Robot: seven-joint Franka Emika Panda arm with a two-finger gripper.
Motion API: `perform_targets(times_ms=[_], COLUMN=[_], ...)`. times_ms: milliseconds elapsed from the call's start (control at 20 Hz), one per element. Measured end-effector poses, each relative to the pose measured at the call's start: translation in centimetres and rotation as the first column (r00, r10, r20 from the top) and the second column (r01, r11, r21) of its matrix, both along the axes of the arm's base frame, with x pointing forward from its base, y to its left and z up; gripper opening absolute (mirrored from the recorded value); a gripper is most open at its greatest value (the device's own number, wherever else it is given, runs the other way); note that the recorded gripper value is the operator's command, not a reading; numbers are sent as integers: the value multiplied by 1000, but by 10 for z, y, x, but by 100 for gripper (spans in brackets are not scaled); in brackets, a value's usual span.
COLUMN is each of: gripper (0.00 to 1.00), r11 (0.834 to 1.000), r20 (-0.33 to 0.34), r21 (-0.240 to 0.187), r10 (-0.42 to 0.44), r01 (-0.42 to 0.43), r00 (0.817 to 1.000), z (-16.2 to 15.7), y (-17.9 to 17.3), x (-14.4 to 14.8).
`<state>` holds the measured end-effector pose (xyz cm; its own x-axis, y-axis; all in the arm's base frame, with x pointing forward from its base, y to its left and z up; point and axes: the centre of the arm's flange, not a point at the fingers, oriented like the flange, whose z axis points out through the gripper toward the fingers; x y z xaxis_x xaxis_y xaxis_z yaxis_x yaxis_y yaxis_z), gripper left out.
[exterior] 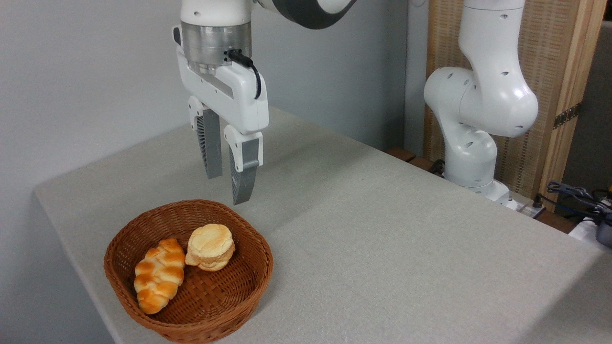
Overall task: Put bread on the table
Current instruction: 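Lower the open gripper down onto the round golden bun in the basket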
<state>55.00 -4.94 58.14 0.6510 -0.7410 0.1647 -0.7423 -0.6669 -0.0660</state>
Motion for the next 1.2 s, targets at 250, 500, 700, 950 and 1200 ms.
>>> perform_targets(times_ms=[250,500,700,950,1200], gripper=[100,100,100,100,100], r11=[1000,1000,1000,998,997], r20=[-14,-26,-39,-44,-42], r21=[0,1,4,12,16], r10=[5,5,-2,-58,-76], r01=[-5,-5,3,58,76], r00=[1000,1000,999,997,996], z=[-1,-5,-13,-43,-87], y=[3,4,3,3,-6], x=[-1,0,3,11,20])
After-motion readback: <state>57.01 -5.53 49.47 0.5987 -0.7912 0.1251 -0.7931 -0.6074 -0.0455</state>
